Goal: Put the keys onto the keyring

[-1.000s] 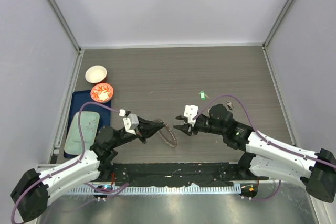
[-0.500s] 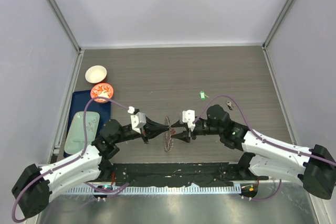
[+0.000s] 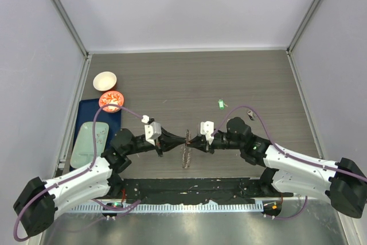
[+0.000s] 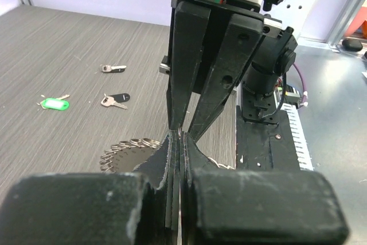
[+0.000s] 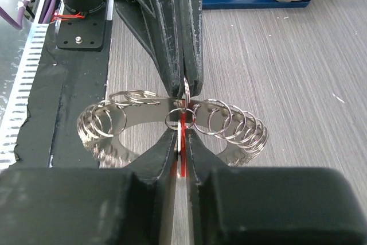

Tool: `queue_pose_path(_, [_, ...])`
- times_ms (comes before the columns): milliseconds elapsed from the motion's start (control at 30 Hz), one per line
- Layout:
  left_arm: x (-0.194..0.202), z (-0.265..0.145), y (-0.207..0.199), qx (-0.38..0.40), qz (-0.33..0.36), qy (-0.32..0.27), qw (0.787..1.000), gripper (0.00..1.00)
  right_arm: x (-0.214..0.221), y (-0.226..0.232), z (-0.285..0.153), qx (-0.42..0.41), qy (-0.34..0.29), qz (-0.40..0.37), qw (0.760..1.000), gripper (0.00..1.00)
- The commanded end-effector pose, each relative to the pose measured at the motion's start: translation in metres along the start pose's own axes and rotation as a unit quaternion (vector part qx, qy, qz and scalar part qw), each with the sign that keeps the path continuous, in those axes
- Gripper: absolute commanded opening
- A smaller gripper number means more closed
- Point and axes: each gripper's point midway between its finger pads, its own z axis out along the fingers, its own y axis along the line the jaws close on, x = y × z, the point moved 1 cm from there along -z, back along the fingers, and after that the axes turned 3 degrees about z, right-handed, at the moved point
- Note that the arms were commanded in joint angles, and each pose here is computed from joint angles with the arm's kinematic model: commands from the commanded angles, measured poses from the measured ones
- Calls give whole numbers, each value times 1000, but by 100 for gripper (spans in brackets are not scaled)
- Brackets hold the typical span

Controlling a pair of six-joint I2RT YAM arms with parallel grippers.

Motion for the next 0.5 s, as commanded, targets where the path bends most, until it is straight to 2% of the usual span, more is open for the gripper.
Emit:
queue_pose_path(0, [-34, 5, -1, 12, 34, -41, 999, 0, -24, -5, -2, 13, -39, -19, 999, 10])
queue_pose_path(100, [-32, 3, 1, 3, 36, -40, 999, 0, -25, -7, -5, 23, -40, -19, 999, 2])
queue_pose_path(467, [-46, -7, 14, -56, 54, -81, 994, 0, -19, -7, -2, 19, -24, -8, 1000, 1])
